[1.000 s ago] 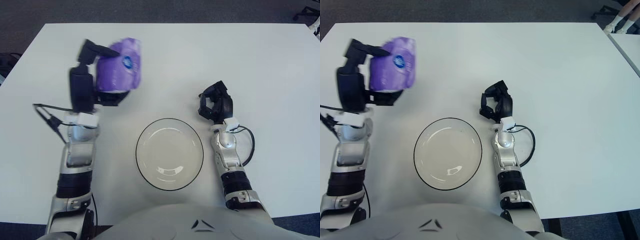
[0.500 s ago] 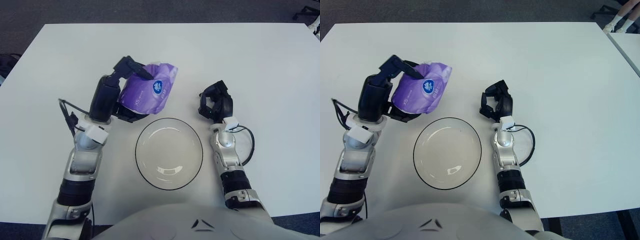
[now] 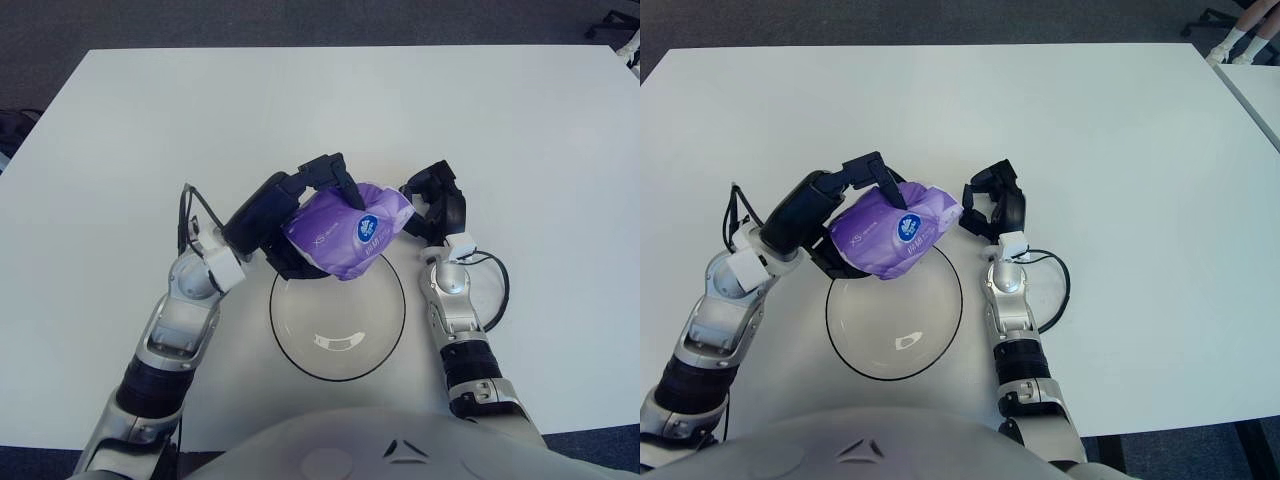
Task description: Put the tissue paper into the plate.
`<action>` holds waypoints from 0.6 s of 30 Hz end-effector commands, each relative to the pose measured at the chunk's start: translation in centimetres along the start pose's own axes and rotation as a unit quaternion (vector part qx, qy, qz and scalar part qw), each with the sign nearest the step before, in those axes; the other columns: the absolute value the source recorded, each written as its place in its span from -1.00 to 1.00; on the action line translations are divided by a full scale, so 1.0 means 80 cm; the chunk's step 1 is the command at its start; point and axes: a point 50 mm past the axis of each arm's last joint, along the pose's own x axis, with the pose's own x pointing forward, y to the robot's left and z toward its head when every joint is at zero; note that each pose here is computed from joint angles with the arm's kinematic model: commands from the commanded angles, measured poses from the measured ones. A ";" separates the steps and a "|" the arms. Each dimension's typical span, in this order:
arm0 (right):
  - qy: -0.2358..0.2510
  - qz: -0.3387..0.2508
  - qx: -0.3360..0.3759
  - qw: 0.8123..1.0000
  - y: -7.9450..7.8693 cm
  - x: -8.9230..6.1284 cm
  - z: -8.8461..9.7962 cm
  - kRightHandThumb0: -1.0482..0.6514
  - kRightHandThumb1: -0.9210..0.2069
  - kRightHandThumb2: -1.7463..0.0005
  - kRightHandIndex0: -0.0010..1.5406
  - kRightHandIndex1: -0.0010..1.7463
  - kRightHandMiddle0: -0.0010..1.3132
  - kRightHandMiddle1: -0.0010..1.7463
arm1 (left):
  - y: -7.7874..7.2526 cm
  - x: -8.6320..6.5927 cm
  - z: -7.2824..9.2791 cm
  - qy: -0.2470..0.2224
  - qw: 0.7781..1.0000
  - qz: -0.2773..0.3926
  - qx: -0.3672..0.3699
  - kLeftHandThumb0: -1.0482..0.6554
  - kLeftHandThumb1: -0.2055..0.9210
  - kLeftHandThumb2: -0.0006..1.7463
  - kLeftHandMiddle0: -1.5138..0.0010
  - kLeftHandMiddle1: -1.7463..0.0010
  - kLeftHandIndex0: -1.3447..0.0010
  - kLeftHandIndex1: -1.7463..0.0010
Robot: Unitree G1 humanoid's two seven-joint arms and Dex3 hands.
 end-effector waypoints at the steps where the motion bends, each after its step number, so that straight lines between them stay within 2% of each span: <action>1: 0.087 -0.013 -0.024 0.996 -0.016 -0.031 -0.040 -0.25 -0.31 -0.21 -0.11 0.77 -0.33 1.00 | 0.000 0.000 0.002 0.001 1.000 -0.031 -0.001 -0.48 -0.57 0.91 -0.76 -1.00 -0.27 -1.00; 9: 0.083 -0.012 -0.021 0.996 -0.017 -0.031 -0.041 -0.26 -0.29 -0.23 -0.08 0.76 -0.31 1.00 | -0.008 -0.004 0.005 0.014 0.994 -0.106 0.029 -0.48 -0.58 0.91 -0.77 -1.00 -0.27 -1.00; 18: 0.071 -0.003 -0.019 0.997 -0.016 -0.031 -0.040 -0.27 -0.23 -0.27 -0.01 0.71 -0.27 1.00 | -0.019 -0.013 0.008 0.022 0.986 -0.154 0.058 -0.47 -0.55 0.89 -0.76 -1.00 -0.25 -1.00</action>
